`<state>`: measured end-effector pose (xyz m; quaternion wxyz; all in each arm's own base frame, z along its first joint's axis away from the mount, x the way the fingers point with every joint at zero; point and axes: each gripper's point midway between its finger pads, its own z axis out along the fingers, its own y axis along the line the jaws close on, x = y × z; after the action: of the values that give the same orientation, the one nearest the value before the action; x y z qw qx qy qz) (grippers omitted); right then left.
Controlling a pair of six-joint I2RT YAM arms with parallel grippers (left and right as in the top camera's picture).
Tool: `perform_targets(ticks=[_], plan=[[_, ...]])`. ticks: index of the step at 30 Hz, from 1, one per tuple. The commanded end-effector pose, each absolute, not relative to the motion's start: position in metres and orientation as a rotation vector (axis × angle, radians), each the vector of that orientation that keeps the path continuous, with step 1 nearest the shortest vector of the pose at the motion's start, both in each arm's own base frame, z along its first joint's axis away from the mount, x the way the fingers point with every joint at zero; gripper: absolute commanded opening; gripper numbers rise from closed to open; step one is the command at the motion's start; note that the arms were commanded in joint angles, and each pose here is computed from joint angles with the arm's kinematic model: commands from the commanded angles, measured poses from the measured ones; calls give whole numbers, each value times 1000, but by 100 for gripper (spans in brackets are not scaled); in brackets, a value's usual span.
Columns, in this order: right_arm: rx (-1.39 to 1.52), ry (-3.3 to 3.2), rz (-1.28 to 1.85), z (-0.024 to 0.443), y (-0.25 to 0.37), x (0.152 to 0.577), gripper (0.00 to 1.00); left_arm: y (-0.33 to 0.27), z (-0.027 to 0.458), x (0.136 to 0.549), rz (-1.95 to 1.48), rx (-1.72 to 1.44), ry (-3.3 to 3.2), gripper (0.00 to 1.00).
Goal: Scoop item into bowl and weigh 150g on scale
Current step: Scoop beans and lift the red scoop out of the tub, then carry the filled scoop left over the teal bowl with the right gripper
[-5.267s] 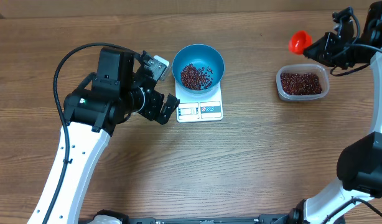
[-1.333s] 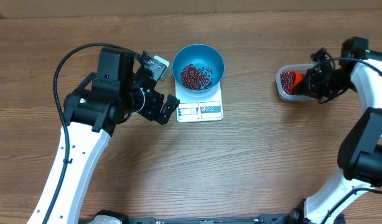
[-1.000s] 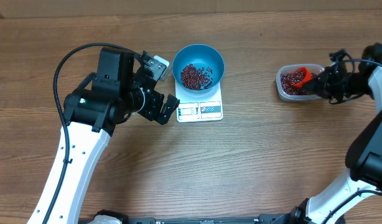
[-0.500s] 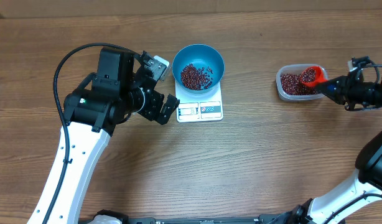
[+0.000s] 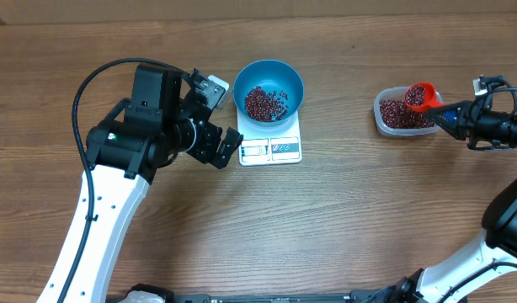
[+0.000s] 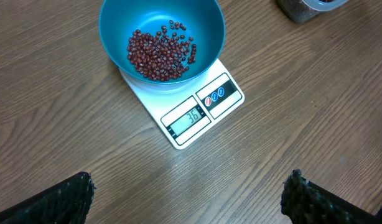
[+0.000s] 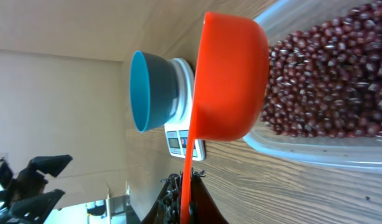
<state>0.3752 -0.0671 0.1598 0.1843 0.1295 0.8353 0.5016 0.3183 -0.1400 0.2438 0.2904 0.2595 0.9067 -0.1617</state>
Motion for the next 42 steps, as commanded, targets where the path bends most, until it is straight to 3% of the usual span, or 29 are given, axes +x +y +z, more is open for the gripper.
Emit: perform_targets(ticks=[1,27,36,42], plan=[[345,2280,1484,169,-62,378,4,-141,248,321,-432,709,2402,100],[-167,2387,1726,195,128,392,3,-141,248,321,-433,710,2402,100],[-279,2576,1435,200,172,408,4,-141,248,321,-432,709,2402,100],[-266,2727,1037,175,186,421,4,-141,248,321,-432,710,2402,100]])
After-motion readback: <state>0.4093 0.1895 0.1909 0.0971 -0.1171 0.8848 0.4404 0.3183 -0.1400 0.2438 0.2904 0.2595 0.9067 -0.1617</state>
